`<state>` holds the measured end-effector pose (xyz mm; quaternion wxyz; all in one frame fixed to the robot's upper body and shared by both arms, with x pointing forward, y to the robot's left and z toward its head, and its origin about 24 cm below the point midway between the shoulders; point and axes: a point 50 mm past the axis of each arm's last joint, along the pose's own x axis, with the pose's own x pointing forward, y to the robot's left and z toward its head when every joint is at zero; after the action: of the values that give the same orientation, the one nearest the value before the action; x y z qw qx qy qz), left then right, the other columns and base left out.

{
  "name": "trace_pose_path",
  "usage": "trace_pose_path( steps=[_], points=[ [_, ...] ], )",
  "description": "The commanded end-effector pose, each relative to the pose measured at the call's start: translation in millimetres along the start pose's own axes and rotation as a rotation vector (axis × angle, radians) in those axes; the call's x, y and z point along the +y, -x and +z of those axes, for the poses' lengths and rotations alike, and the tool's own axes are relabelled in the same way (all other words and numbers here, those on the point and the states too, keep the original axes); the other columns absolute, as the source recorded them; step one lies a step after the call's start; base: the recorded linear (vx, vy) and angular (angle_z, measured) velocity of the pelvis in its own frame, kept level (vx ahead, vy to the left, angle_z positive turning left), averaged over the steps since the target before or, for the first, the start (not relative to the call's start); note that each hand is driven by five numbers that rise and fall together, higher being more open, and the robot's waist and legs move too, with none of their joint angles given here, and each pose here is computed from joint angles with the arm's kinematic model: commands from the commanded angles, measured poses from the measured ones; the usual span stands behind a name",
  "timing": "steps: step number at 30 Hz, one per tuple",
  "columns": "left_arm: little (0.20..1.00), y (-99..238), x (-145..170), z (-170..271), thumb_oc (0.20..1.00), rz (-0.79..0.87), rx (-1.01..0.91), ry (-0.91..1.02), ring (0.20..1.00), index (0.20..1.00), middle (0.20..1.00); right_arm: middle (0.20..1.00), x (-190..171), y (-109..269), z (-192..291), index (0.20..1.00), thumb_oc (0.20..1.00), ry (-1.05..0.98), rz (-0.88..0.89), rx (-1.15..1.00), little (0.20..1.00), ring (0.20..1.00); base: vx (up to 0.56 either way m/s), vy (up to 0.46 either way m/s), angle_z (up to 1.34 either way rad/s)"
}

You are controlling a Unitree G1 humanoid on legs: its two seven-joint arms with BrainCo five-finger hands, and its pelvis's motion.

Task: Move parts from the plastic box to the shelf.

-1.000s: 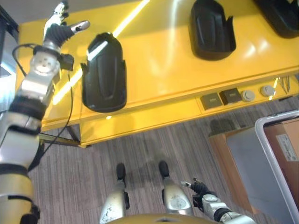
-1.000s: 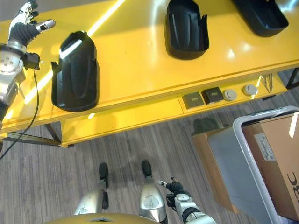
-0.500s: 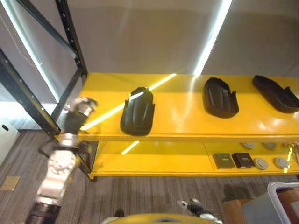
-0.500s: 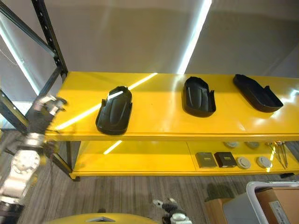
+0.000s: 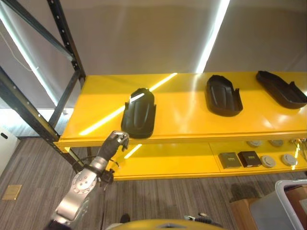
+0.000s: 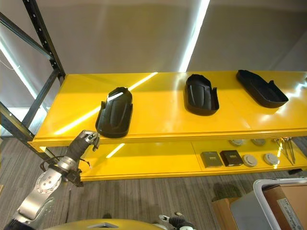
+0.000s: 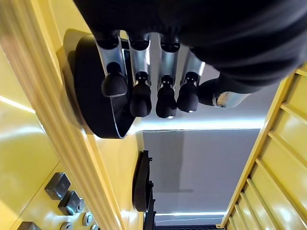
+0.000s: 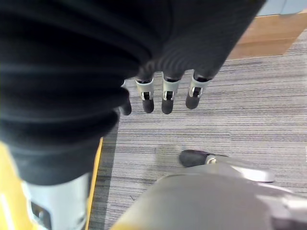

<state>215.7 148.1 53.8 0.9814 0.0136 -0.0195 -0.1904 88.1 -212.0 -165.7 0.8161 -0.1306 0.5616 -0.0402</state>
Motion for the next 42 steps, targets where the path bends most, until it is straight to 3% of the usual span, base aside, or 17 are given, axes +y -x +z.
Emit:
trace_pose_path(
  steps=[1, 12, 23, 32, 42],
  points=[
    [0.2, -18.7, 3.9, 29.8, 0.2, 0.018, -0.159, -0.019, 0.2, 0.2, 0.2, 1.0, 12.4, -0.5, 5.1, 1.0, 1.0, -0.02, 0.011, 0.003, 1.0, 1.0, -0.02, -0.001, -0.1],
    [0.2, -59.5, -3.4, 34.4, 0.2, 0.077, -0.195, 0.016, 0.2, 0.2, 0.2, 1.0, 5.1, 0.5, -1.7, 1.0, 1.0, -0.046, -0.037, 0.016, 1.0, 1.0, -0.01, -0.004, -0.08],
    [0.2, -74.8, 8.0, 35.5, 0.2, 0.183, -0.201, -0.018, 0.2, 0.2, 0.2, 1.0, 3.1, -0.4, 6.6, 1.0, 1.0, -0.042, -0.054, -0.018, 1.0, 1.0, -0.02, -0.008, -0.06],
    [0.2, -94.5, 22.7, 62.2, 0.2, 0.305, -0.3, -0.076, 0.2, 0.2, 0.2, 1.0, 2.3, -1.3, 18.6, 1.0, 1.0, -0.052, -0.066, -0.066, 1.0, 1.0, -0.03, -0.008, -0.01],
    [0.2, -123.0, 37.0, 101.3, 0.2, 0.418, -0.398, -0.263, 0.2, 0.2, 0.2, 1.0, -0.9, -2.1, 31.2, 1.0, 1.0, -0.063, -0.078, -0.117, 1.0, 1.0, -0.02, -0.011, -0.07]
  ],
)
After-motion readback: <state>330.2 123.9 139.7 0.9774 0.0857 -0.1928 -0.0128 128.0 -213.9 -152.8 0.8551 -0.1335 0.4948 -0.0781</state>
